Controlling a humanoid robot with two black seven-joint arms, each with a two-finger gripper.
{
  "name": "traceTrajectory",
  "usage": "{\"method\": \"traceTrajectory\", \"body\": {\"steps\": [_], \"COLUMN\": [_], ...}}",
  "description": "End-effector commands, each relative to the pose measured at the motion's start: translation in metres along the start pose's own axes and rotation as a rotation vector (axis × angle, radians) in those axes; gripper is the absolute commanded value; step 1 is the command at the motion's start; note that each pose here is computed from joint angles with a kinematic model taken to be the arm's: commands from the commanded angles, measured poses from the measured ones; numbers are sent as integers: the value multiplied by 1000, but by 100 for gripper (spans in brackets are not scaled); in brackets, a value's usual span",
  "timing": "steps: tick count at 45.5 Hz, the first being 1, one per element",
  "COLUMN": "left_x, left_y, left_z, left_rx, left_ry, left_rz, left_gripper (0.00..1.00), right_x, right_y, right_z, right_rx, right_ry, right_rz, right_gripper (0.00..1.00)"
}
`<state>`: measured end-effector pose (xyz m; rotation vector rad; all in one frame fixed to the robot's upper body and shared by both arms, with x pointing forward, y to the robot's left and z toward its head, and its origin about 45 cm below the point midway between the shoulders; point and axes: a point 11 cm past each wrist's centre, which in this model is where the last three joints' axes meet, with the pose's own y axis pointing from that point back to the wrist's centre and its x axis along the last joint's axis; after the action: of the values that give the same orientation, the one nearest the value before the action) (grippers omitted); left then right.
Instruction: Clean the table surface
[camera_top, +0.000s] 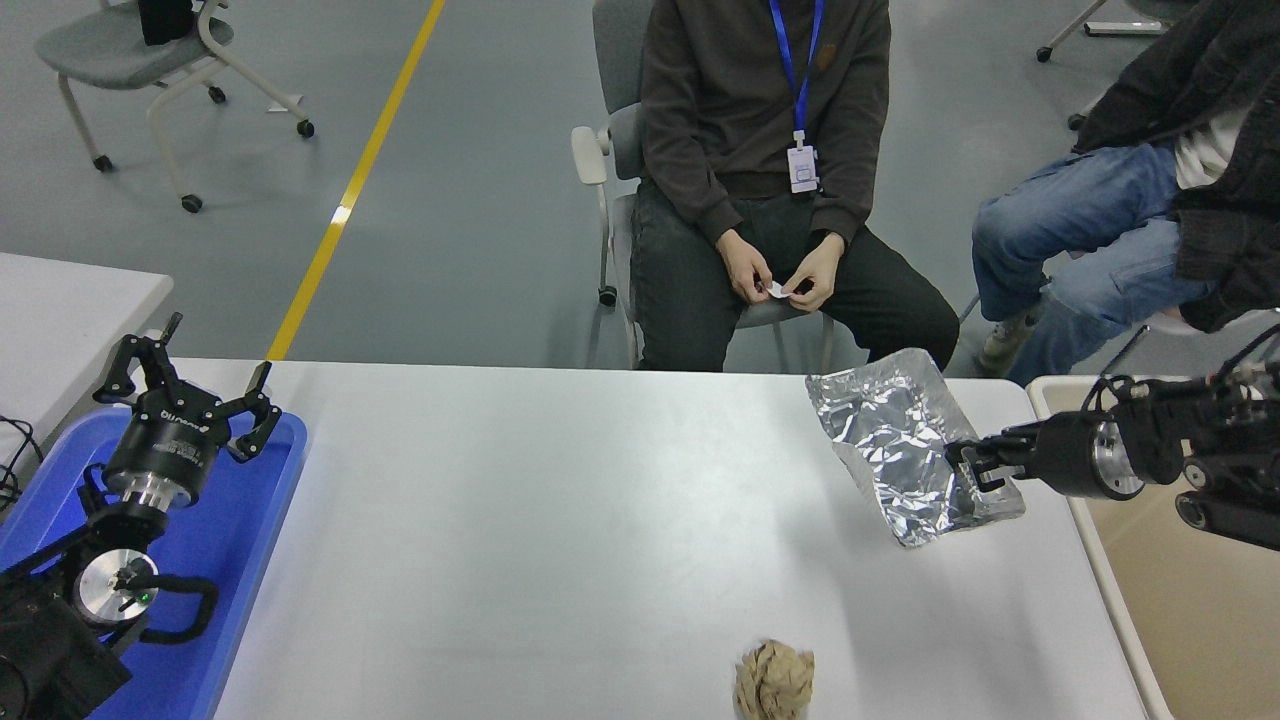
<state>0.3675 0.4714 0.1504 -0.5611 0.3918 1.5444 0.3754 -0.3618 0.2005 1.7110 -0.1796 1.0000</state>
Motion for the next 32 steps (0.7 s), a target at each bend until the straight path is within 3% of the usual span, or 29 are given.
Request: {"method": "traceTrajectory", "body": {"steps": [1, 32], "left_x": [0, 0], "left_y": [0, 0], "left_z": [0, 0], "left_rx": [0, 0], "left_ry": [0, 0], "left_rz": [0, 0], "left_gripper": [100, 100], "right_x": [12, -12], "right_y": [42, 112], "right_z": [4, 42], "right_rx": [-3, -131], "right_ry": [-25, -92], "right_rz": [12, 19], "right_gripper": [0, 0]}}
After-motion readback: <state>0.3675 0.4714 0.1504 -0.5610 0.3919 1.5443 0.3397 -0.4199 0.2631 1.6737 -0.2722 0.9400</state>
